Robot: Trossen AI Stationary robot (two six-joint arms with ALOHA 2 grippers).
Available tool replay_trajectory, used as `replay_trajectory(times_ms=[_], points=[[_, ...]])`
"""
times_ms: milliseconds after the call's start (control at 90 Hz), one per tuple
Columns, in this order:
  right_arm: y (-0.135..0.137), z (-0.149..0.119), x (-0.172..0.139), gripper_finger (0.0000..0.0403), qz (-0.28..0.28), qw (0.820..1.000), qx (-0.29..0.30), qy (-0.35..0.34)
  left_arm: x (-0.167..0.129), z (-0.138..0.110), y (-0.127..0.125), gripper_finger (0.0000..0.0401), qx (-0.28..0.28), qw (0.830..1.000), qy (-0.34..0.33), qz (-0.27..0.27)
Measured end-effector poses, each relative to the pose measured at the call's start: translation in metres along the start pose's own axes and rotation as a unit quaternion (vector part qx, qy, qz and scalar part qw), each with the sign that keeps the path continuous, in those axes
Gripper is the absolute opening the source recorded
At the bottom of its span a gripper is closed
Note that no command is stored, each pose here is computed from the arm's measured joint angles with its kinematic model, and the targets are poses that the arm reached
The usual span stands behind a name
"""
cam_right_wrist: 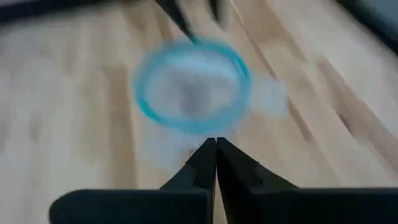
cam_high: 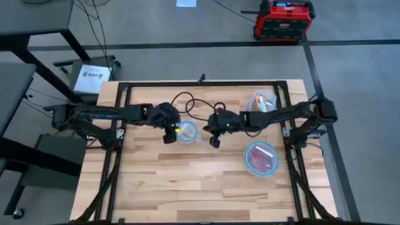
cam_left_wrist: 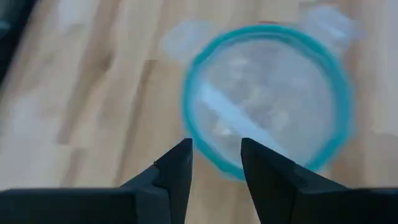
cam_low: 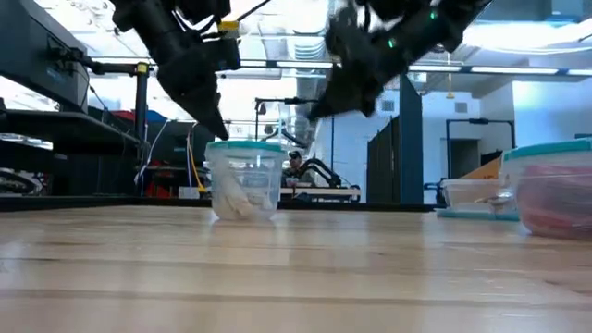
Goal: Sort candy
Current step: Close the small round transparent bin
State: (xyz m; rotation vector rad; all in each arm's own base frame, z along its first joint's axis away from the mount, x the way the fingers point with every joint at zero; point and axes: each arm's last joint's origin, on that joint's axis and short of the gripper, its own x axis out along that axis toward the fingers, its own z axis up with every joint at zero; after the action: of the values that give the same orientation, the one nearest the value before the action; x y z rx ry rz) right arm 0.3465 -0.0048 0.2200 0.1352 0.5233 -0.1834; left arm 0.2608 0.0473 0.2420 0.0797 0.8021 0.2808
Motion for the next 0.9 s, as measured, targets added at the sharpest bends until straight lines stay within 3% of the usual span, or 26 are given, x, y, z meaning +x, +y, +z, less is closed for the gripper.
replay_trajectory(times_ms=[156, 289, 600, 900], points=[[0.015, -0.016, 0.031, 0.0000, -0.002, 1.000, 0.008, -0.029, 0.005, -0.004, 0.006, 0.0123, 0.024, 1.000, 0.008, 0.007], [0.016, -0.031, 0.049, 0.0000, -0.013, 0.999, 0.024, -0.024, 0.012, -0.016, 0.016, 0.0123, 0.007, 1.000, 0.019, -0.008], [0.010, -0.030, 0.048, 0.0000, -0.021, 1.000, 0.010, -0.014, 0.010, -0.009, 0.010, 0.0123, -0.009, 0.998, -0.014, -0.060], [0.002, -0.028, 0.047, 0.0000, -0.034, 0.999, -0.002, -0.012, 0.006, 0.009, 0.003, 0.0123, 0.044, 0.992, -0.082, -0.083]])
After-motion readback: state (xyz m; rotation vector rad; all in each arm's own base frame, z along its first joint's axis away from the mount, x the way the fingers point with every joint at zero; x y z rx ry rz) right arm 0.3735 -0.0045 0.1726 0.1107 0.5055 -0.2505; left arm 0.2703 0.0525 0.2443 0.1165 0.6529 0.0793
